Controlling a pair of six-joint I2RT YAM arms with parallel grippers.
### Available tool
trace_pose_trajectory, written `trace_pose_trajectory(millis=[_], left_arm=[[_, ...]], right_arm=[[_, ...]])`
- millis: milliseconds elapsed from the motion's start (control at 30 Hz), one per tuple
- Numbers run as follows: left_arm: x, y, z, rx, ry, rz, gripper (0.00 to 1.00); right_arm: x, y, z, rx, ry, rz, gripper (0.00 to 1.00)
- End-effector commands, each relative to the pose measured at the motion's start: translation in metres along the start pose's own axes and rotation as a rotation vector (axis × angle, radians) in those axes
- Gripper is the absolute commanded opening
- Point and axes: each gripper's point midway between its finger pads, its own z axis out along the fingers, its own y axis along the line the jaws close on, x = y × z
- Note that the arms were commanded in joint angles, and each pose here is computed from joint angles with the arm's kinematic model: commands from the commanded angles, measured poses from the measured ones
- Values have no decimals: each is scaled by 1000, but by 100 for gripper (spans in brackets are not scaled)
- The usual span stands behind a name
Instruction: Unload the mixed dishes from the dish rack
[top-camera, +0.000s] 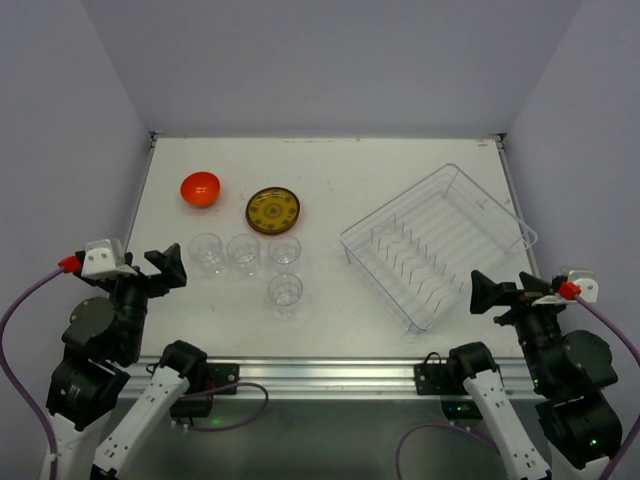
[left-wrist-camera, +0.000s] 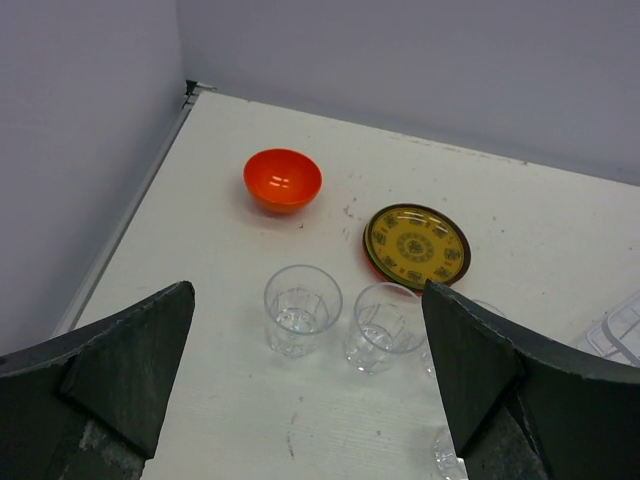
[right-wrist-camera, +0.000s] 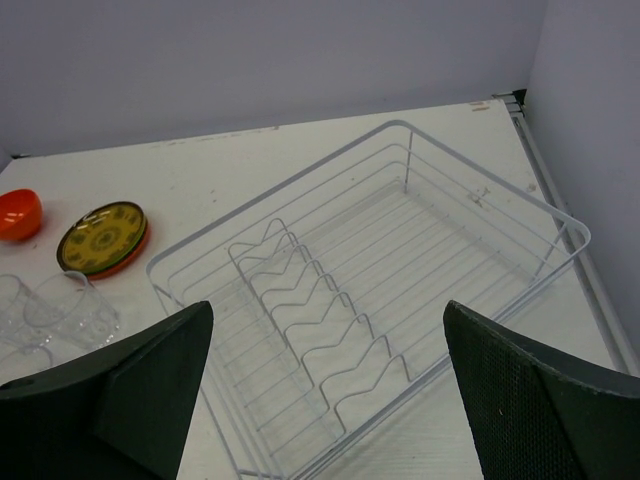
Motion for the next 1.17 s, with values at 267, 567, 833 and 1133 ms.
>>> trace_pose_trajectory(millis=[267, 567, 833, 1133], left_arm=[[-11, -6, -14, 66, 14, 14, 100], [-10, -10, -12, 79, 25, 23, 100], [-10, -9, -11, 72, 27, 28, 100], [-10, -11, -12, 86, 25, 28, 100]], right_arm=[[6, -3, 7, 17, 20, -32, 99], [4, -11, 9, 60, 5, -37, 99], [7, -6, 14, 39, 19, -31, 99], [11, -2, 19, 25, 43, -25, 99]])
